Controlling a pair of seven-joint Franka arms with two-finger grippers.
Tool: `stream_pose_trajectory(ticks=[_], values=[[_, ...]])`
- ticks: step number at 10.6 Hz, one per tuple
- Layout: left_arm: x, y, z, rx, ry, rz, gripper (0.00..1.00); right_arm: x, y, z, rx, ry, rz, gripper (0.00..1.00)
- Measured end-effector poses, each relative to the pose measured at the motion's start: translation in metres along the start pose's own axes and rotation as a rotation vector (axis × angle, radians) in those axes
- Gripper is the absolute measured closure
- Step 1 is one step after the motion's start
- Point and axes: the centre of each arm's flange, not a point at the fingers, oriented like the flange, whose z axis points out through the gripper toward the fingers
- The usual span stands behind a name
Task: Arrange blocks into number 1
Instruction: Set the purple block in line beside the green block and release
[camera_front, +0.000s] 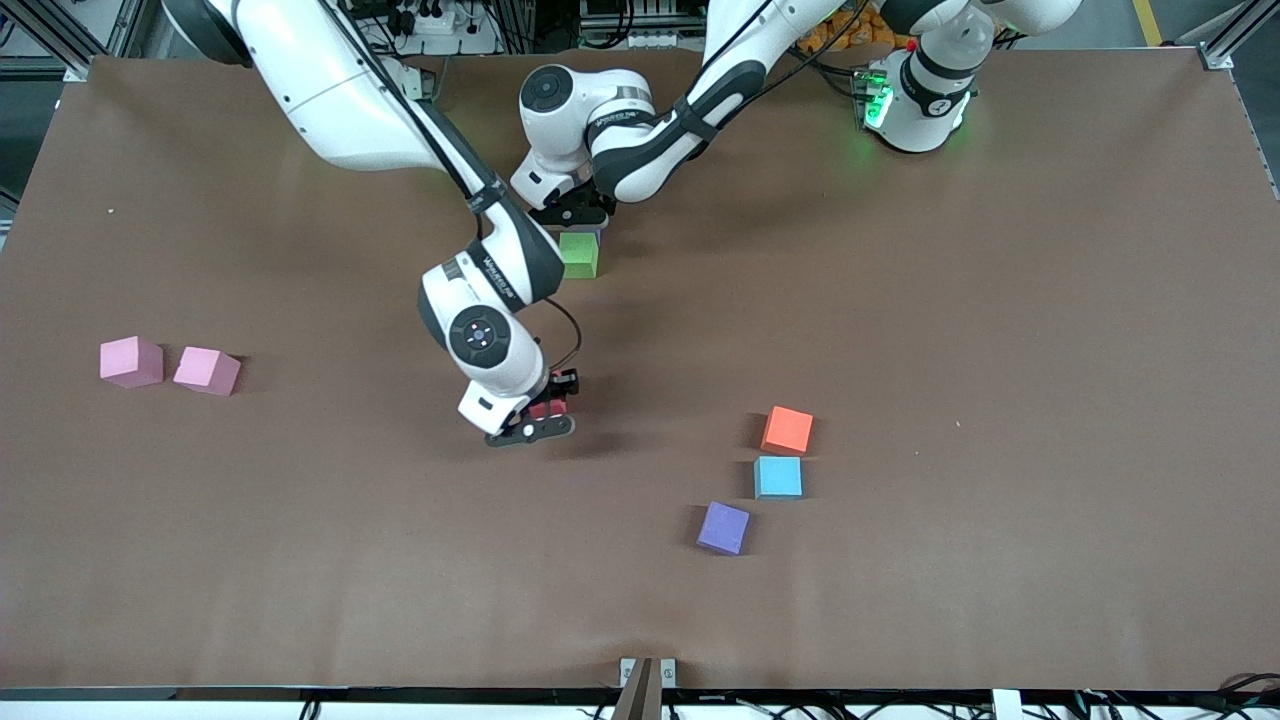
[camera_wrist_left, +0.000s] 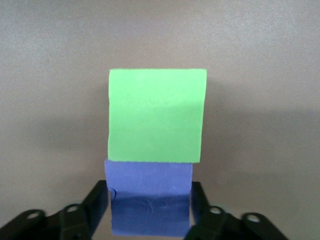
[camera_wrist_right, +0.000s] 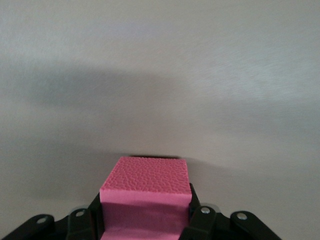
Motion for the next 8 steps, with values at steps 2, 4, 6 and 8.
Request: stream_pose_trajectory(ticks=[2,4,6,8], values=[[0.001,0.001,-0.002,0.006,0.001,0.002,0.0,0.007,0.025,-0.039,-0.001,0.001,0.037,0.38],[0.001,-0.001,-0.01,0.047,0.0,0.002,0.0,0.012,0.052,-0.076,0.003,0.013,0.077,0.41],[0.001,-0.003,-0.036,0.082,0.016,0.003,0.0,0.015,0.069,-0.097,0.005,0.024,0.1,0.41],[0.009,-0.012,-0.081,0.112,0.053,-0.016,0.0,0.016,0.084,-0.109,0.005,0.026,0.122,0.41]])
